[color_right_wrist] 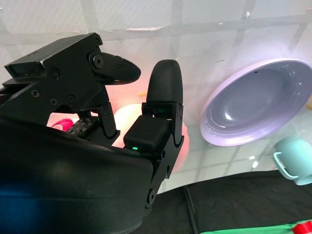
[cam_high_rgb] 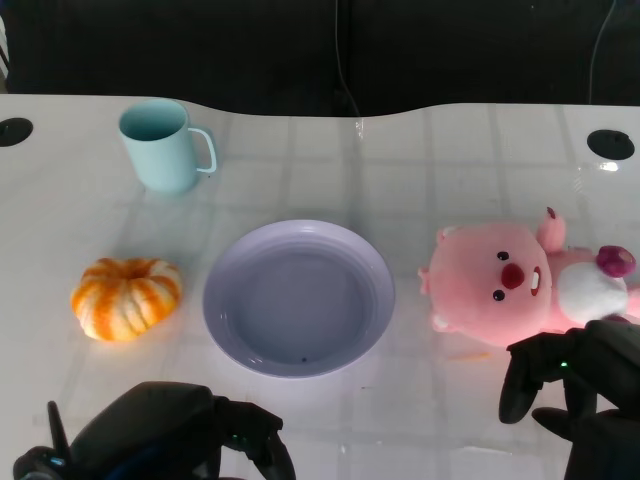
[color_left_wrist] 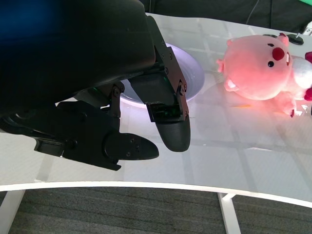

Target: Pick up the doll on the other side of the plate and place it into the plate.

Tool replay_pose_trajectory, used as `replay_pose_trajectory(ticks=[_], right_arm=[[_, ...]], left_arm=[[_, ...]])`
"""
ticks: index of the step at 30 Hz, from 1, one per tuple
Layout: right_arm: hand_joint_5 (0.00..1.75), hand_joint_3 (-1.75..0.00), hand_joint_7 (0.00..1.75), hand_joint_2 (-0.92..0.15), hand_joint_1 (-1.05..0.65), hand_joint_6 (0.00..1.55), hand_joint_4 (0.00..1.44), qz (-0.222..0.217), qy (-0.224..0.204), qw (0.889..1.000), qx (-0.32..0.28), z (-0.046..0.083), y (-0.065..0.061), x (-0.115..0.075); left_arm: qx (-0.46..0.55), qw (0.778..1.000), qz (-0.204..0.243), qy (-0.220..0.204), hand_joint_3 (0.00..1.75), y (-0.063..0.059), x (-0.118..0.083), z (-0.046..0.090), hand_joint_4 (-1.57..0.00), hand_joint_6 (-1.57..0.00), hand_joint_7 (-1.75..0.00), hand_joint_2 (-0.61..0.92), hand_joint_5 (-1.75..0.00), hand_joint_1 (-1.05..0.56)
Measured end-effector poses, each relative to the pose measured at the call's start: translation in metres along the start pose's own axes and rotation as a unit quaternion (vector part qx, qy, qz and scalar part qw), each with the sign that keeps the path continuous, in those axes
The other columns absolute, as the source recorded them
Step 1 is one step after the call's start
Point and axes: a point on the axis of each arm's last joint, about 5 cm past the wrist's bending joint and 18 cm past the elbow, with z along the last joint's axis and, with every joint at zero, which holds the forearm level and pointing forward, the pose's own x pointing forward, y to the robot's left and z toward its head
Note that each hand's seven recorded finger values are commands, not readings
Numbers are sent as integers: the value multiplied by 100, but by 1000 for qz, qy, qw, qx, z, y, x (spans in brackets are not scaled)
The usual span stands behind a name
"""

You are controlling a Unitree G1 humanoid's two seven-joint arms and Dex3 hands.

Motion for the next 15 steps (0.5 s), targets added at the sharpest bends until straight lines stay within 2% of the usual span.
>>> replay_pose_trajectory(ticks=[15], right_arm=[[149,-74,98,-61,-6,89,81,0,-1,1000,0,0,0,0]], left_arm=[[1,1000,0,0,29,0,0,0,-68,-85,-64,92,-137,-18]])
